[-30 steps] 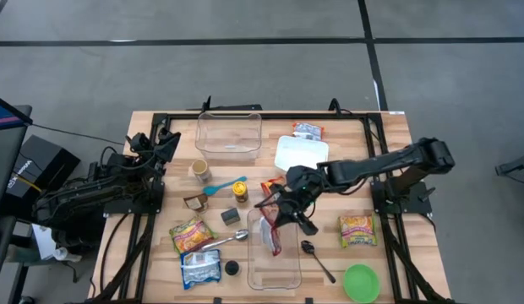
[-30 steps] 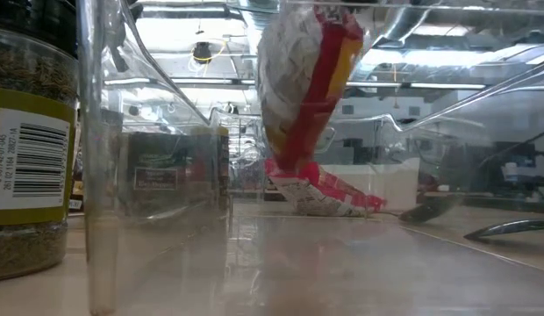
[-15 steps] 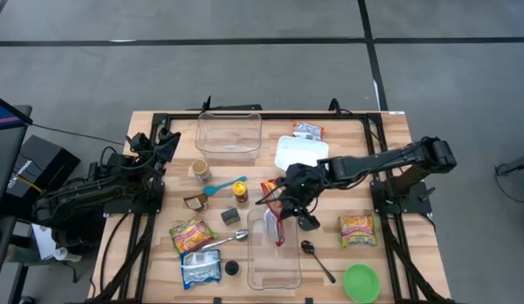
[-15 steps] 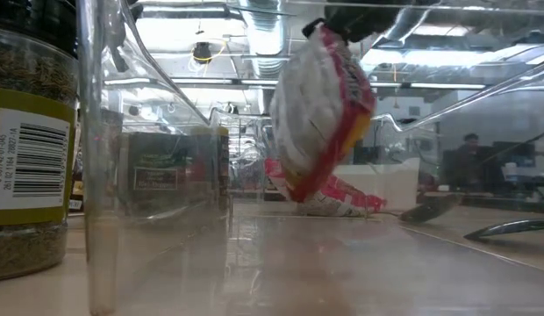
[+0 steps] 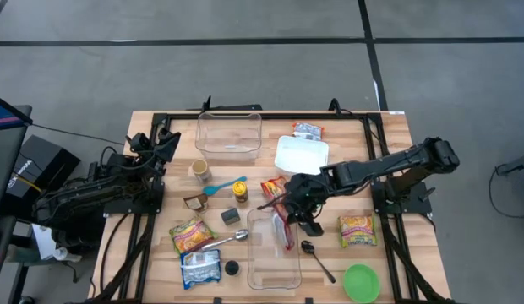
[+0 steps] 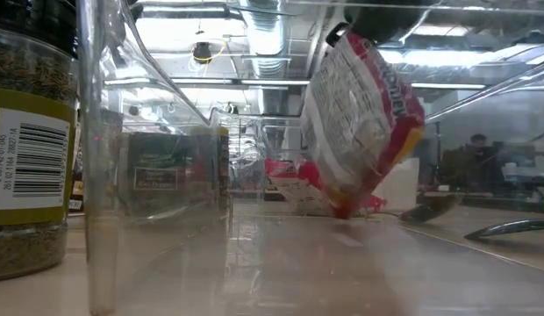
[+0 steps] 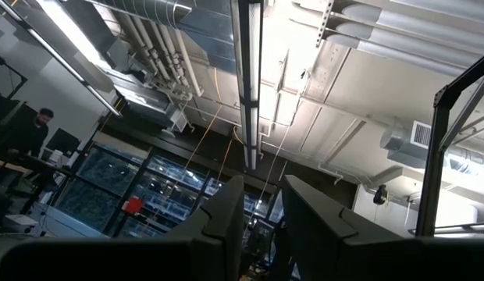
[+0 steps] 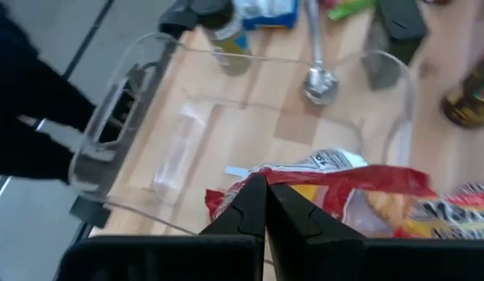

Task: Pick & Place Food Item
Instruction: Put the red noodle pack into the bottom transparent bin

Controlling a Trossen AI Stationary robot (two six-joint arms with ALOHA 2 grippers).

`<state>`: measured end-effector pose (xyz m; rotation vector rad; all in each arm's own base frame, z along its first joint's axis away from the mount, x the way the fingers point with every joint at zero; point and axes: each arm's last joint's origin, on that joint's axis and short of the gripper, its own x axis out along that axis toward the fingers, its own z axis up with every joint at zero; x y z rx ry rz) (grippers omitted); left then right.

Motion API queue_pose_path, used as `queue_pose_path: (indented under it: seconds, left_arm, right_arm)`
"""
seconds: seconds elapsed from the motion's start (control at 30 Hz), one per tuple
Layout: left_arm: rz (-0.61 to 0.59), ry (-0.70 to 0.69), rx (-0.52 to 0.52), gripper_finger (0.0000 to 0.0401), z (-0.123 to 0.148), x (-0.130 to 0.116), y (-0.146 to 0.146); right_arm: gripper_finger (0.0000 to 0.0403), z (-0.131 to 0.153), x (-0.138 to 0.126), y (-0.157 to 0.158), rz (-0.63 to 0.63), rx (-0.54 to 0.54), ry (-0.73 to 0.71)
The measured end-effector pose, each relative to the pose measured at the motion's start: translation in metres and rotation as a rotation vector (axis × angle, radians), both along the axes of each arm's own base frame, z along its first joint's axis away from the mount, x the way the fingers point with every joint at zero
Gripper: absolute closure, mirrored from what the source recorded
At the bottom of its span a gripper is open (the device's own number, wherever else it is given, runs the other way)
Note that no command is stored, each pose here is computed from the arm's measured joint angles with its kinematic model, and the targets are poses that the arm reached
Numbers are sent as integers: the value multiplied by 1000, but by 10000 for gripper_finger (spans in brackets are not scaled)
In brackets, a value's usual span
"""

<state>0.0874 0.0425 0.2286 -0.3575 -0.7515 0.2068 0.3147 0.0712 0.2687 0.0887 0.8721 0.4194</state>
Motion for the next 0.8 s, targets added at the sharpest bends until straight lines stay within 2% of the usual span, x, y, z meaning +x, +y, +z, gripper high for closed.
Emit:
queue_pose_path:
  seconds: [0.43, 0.8]
  left_arm:
    - [0, 0, 0, 316, 0, 0, 0]
    - [0, 0, 0, 316, 0, 0, 0]
  right_arm:
    - [403, -2, -10, 21, -181, -56, 65]
    - [403, 5, -22, 32, -448, -124, 28]
